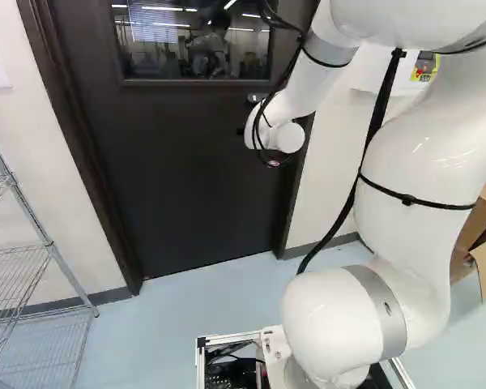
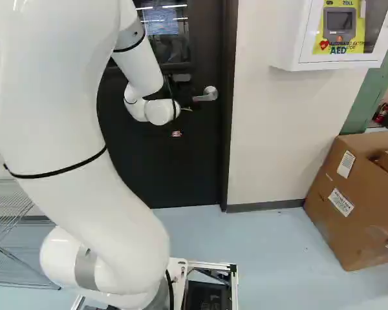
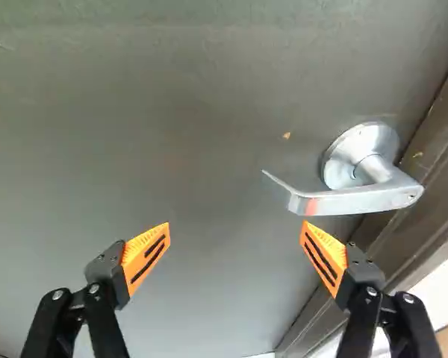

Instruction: Open the door and move inside

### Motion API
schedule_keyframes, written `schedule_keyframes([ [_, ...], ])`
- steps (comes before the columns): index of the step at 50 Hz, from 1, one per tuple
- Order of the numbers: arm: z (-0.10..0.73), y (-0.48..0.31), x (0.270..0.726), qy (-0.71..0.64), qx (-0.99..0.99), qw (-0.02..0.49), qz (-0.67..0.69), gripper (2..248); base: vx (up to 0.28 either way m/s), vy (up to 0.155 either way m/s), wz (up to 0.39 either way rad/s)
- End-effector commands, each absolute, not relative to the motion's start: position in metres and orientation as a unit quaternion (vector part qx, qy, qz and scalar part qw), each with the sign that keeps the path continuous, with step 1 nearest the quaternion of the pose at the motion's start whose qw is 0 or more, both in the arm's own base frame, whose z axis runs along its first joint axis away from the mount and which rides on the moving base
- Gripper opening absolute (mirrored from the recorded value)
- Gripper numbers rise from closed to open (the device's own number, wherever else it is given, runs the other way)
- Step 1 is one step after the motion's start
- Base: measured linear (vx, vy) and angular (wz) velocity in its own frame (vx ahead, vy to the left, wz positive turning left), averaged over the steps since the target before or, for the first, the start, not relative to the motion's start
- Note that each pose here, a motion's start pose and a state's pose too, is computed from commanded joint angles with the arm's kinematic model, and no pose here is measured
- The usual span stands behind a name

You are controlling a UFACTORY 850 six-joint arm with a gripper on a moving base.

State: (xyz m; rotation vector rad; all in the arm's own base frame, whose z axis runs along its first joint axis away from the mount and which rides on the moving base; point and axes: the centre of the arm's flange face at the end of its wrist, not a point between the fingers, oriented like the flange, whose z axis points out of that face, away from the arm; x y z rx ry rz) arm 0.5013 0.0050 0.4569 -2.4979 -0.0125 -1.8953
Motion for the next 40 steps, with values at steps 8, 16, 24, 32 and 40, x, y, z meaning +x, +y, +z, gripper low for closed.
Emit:
schedule_keyframes([
  [8, 0.448, 0.005, 0.502, -0.004, -0.802, 0.003, -0.597, 247, 0.000, 0.000, 0.000],
  [16, 0.440, 0.005, 0.503, -0.004, -0.807, 0.003, -0.591, 247, 0.000, 0.000, 0.000],
  [24, 0.438, 0.005, 0.501, -0.004, -0.808, 0.003, -0.589, 247, 0.000, 0.000, 0.000],
  [32, 0.441, 0.003, 0.488, -0.002, -0.807, 0.002, -0.590, 247, 0.000, 0.000, 0.000],
  [40, 0.449, 0.000, 0.471, 0.000, -0.803, 0.000, -0.595, 247, 0.000, 0.000, 0.000],
])
